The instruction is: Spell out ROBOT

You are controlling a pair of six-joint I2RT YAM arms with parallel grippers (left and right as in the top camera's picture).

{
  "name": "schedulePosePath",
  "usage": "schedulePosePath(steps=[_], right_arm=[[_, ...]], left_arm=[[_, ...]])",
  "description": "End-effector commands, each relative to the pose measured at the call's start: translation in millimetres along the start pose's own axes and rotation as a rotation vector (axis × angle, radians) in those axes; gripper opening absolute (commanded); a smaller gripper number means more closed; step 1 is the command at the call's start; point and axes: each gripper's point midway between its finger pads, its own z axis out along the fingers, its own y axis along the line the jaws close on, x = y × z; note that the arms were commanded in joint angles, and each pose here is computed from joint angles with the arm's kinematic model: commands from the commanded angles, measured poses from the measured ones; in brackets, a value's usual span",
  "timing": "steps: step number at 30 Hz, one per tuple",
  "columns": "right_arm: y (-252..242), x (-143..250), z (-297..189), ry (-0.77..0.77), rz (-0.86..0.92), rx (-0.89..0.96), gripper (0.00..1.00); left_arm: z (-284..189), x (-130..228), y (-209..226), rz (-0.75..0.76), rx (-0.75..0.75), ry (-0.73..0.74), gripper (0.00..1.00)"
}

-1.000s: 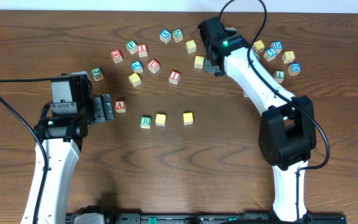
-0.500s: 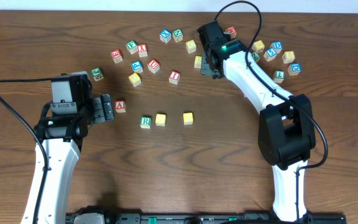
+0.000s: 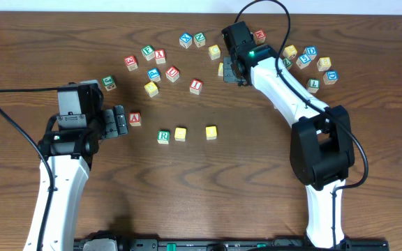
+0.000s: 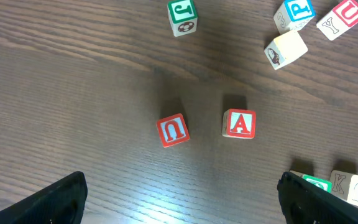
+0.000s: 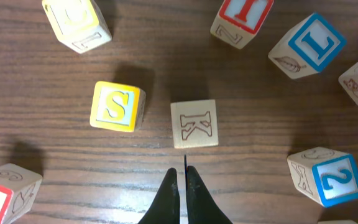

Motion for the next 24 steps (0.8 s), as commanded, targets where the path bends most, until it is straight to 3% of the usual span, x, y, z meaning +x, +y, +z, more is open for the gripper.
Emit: schedulePosePath(steps=[1, 9, 24], right_arm=[[-6, 13, 18, 0.040, -0.017, 0.020, 0.01], [-3, 28, 43, 0.087, -0.030, 0.016, 0.01], [-1, 26, 44, 0.078, -0.037, 0.007, 0.01]], left_arm=[[-6, -12, 1, 0.000, -0.002, -0.030, 0.96], [-6, -12, 1, 0.000, -0.002, -0.030, 0.96], [-6, -12, 1, 0.000, -0.002, -0.031, 0.96]])
